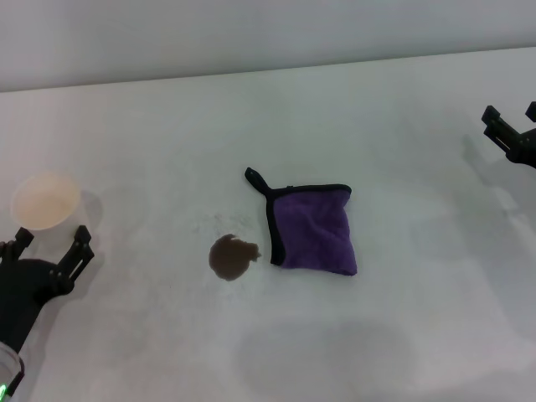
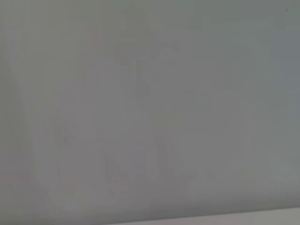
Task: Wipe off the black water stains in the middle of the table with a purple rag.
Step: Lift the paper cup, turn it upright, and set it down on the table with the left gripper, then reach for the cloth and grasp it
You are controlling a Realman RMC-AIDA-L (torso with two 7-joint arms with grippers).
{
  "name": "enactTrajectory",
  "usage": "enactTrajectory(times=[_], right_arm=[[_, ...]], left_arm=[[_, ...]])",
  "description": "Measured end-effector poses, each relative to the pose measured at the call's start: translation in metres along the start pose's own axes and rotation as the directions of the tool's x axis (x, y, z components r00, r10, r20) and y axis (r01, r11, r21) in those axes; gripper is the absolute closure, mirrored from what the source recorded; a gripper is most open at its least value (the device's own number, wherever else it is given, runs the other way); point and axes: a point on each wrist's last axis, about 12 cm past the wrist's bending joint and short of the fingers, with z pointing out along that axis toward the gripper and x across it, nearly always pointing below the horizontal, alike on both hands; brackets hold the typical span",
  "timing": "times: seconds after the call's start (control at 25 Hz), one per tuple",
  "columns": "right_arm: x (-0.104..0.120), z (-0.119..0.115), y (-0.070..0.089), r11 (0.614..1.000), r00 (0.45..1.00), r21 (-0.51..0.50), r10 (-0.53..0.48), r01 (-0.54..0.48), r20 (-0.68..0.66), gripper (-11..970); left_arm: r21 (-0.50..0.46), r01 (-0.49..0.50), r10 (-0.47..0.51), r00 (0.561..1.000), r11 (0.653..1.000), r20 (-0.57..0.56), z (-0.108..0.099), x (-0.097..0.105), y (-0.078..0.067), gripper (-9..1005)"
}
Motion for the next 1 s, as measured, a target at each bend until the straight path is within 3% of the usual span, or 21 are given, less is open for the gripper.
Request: enactTrajectory(times=[0.32, 0.52, 0.64, 0.84, 1.0], right_arm=[[-0.006, 0.005, -0.002, 1.0, 1.0, 0.005, 0.002, -0.002, 0.014, 159], [-0.022, 0.015, -0.001, 0.992, 0.995, -0.078, 0.099, -0.097, 0.016, 160], [-0.042, 0.023, -0.001, 0.971, 0.987, -0.177, 0.162, -0.162, -0.016, 160], [-0.073, 0.042, 0.005, 0.928, 0.964, -0.273, 0.216, -0.252, -0.155, 160], [-0.102, 0.058, 0.02, 0.913, 0.942, -0.347, 0.099, -0.214, -0.321, 161]], left_arm=[[0.017, 0.042, -0.043, 0.997, 0.999, 0.062, -0.029, 0.006, -0.01, 107], [-0.03, 0.108, -0.101, 0.976, 0.994, 0.194, -0.064, 0.003, -0.006, 108], [-0.09, 0.152, -0.122, 0.954, 0.984, 0.274, -0.08, -0.001, 0.004, 108], [-0.184, 0.152, -0.093, 0.951, 0.971, 0.295, -0.083, -0.005, 0.028, 108], [-0.184, 0.149, -0.092, 0.954, 0.971, 0.287, -0.072, -0.012, 0.045, 108]])
